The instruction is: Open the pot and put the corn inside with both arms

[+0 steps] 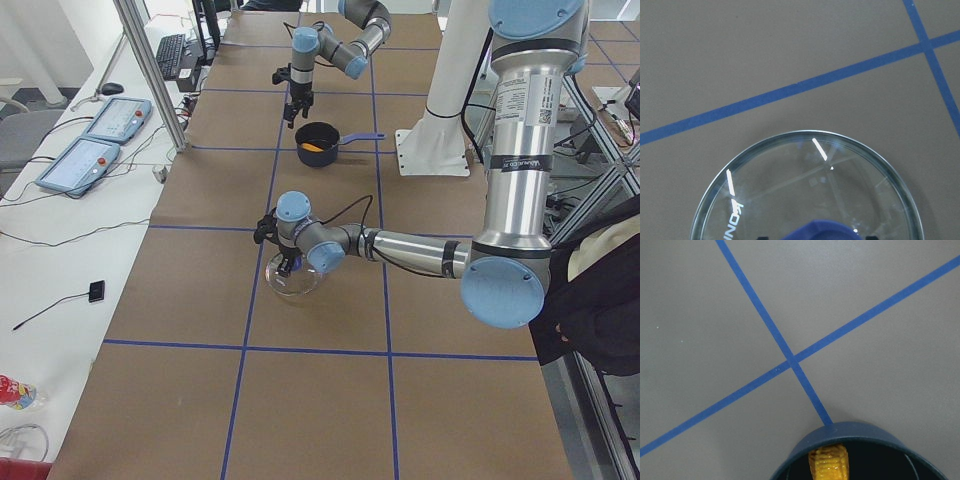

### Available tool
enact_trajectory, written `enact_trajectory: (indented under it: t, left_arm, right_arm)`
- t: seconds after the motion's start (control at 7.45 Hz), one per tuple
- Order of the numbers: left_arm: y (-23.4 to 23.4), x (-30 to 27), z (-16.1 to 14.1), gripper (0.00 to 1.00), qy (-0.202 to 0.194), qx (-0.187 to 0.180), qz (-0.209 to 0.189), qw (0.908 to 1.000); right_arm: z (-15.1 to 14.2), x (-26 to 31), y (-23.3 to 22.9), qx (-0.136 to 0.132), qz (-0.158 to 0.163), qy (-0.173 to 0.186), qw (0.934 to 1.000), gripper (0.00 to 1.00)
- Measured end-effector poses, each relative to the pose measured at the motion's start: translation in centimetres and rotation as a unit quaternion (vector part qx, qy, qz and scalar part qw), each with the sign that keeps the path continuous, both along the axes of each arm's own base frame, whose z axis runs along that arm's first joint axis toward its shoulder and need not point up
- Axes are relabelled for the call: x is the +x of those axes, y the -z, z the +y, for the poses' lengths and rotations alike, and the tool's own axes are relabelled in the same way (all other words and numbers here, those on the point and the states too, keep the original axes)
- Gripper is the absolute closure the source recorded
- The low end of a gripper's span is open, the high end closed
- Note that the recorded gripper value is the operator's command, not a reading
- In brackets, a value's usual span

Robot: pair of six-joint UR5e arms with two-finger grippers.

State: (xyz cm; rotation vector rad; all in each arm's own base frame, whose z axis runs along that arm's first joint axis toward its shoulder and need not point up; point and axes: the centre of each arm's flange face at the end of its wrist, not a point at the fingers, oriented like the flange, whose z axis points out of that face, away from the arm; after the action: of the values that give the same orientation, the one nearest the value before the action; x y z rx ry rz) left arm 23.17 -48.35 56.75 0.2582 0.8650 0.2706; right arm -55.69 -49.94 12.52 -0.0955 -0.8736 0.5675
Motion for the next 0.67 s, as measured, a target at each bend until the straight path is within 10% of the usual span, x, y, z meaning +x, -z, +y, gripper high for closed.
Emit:
enact_trajectory:
  t: [0.67]
  left_arm:
    - [0.0, 0.3, 0.0, 0.28, -0.002, 0.002, 0.0, 1.0]
  right_arm:
    - [-2.6, 2.7, 0.9, 0.023, -0.032, -0.019, 0.9991, 0.0]
